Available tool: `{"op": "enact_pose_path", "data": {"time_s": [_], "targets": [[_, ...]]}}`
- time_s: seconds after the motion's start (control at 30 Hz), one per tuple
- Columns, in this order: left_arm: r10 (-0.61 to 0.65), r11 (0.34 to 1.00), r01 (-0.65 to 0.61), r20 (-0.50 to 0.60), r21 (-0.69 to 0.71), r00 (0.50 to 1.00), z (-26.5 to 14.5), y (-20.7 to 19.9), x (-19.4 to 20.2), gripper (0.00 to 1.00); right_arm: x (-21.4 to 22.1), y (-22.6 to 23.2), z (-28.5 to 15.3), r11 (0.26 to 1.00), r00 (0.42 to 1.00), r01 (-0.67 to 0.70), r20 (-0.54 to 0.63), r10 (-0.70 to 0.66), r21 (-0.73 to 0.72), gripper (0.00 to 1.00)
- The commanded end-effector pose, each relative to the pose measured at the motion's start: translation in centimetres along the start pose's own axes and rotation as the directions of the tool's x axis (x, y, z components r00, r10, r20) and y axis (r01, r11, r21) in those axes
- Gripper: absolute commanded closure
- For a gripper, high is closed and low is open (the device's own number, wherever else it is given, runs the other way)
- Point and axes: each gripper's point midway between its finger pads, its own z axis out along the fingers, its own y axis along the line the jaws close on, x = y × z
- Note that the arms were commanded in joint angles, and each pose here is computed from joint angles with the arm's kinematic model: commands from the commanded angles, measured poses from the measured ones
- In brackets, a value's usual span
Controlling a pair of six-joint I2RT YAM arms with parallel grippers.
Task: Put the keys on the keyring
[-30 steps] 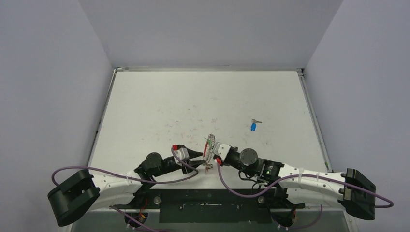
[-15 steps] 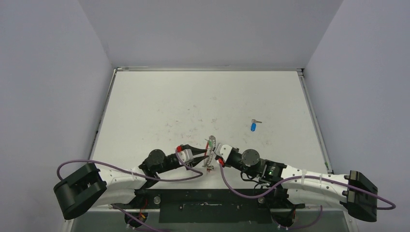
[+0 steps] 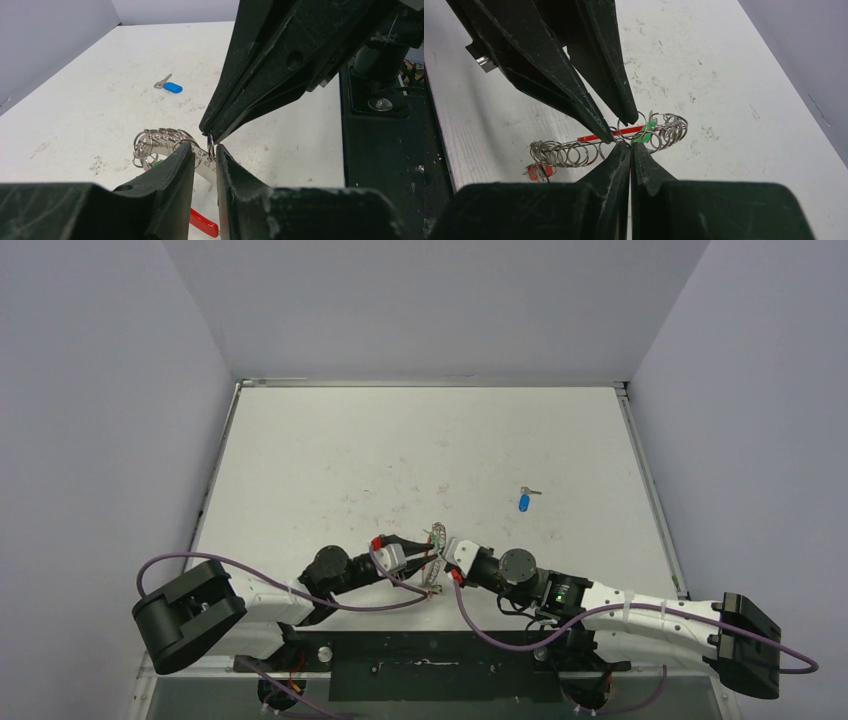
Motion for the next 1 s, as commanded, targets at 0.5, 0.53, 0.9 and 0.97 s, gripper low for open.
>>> {"op": "enact_pose_path", "data": {"time_s": [0.5,0.53,0.9,0.97], "targets": [[0.123,0.989,-0.123,0.002,0.076,0.992,1.6,-0.2,-1.8,0.88,-2.2,-0.4,0.0,1.0,0.997,-0.013,0.075,0.013,0.001,1.0],[0.126,0.989,-0.126,0.005,0.077,0.992,1.6,-0.2,-1.9,0.88,-2.2,-0.4,0.0,1.0,0.997,-0.014,0.074,0.014,0.001,1.0],[0.188,0.979,-0.185,-0.036,0.081,0.982,1.4,0.2,-1.2,1.0,-2.5,-0.5,-0.3,1.0,0.997,-0.012,0.081,0.012,0.003,1.0],[0.208,0.976,-0.203,-0.066,0.078,0.976,1.1,0.4,-1.1,1.0,-2.6,-0.6,-0.4,1.0,0.997,-0.014,0.082,0.013,0.004,0.93]]}}
